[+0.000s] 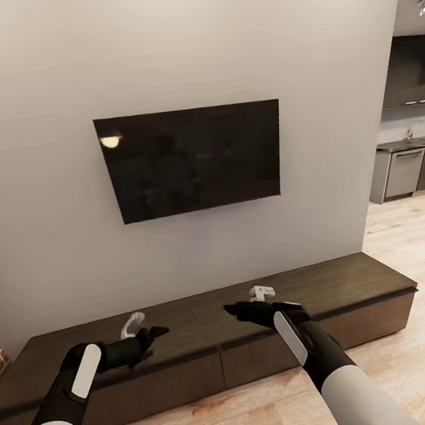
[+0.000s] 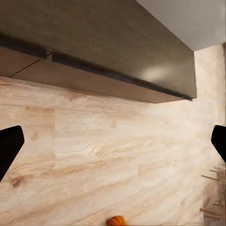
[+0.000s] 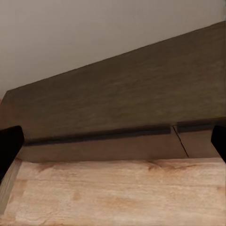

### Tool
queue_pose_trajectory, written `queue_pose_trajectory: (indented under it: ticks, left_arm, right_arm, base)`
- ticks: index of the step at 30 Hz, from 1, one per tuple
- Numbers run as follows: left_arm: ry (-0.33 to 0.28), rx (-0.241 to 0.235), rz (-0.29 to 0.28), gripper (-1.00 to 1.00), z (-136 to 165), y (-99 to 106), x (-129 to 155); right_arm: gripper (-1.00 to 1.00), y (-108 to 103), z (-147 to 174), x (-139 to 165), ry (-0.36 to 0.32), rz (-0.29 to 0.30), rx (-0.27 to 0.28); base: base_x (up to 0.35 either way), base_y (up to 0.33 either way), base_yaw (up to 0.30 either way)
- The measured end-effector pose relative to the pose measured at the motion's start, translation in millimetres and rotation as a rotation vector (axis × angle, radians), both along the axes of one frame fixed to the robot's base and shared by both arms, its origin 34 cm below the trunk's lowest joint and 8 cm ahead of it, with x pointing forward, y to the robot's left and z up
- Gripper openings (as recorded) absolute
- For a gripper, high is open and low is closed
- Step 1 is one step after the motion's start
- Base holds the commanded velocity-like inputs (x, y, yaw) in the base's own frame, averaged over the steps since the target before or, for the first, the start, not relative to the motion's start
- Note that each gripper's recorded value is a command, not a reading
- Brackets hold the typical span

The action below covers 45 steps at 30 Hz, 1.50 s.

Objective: Place each of the two pumpkins and all three candles from the living room inside a cabinet in the living room (use any cabinet), then make sure every cabinet is closed, and position the cauldron so it is next to a table in the living room.

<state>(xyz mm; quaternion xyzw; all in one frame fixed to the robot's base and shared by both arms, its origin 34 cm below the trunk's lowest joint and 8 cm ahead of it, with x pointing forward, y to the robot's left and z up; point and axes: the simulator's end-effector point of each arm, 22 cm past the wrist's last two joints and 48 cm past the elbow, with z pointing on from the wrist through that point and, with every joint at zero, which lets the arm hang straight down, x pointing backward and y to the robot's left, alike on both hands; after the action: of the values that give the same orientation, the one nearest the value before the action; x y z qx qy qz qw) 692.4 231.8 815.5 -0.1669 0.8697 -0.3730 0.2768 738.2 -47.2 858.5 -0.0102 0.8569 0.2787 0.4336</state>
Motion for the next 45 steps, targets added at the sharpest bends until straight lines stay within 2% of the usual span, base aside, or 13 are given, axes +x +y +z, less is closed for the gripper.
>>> queue_pose_trajectory:
  ticks: [7,9,17,20,21,22,23,24,28,30,35,45]
  left_arm:
    - [-0.133,-0.178,-0.079,1.00,45,-2,-3]
    - [-0.180,-0.243,-0.109,1.00,63,-4,-6]
    - [-0.184,-0.254,-0.115,1.00,63,-4,-9]
    - [-0.184,-0.256,-0.115,1.00,63,-5,-9]
    - [-0.184,-0.256,-0.115,1.00,63,-5,-9]
    - [-0.185,-0.257,-0.117,1.00,64,-6,-9]
    - [-0.185,-0.257,-0.118,1.00,64,-6,-9]
    - [-0.187,-0.258,-0.120,1.00,65,-7,-9]
    - [-0.200,-0.273,-0.130,1.00,70,-10,-10]
    - [-0.217,-0.298,-0.145,1.00,76,-13,-12]
    - [-0.229,-0.323,-0.159,1.00,73,-16,-15]
    - [-0.231,-0.326,-0.161,1.00,56,-16,-17]
  right_arm:
    - [1.00,0,-1,0,0.007,-0.010,0.015]
    - [1.00,0,0,0,0.009,-0.009,0.011]
    - [1.00,0,1,0,0.005,-0.010,0.018]
    - [1.00,1,-5,-2,0.022,-0.011,0.028]
    - [1.00,2,-11,-5,0.046,-0.014,0.046]
    - [1.00,2,-26,-9,0.101,-0.035,0.106]
    - [1.00,1,-31,-11,0.122,-0.045,0.132]
    - [1.00,-6,-45,-15,0.174,-0.078,0.188]
    - [1.00,-23,-60,-16,0.224,-0.129,0.248]
    - [1.00,-26,-61,-16,0.230,-0.139,0.262]
    - [1.00,-31,-65,-11,0.209,-0.160,0.269]
    - [1.00,-41,-83,-9,0.215,-0.199,0.299]
  base:
    - [0.000,0.000,0.000]
    - [0.000,0.000,0.000]
    - [0.000,0.000,0.000]
    - [0.000,0.000,0.000]
    - [0.000,0.000,0.000]
    - [0.000,0.000,0.000]
    - [0.000,0.000,0.000]
    - [0.000,0.000,0.000]
    - [0.000,0.000,0.000]
    - [0.000,0.000,0.000]
    - [0.000,0.000,0.000]
    - [0.000,0.000,0.000]
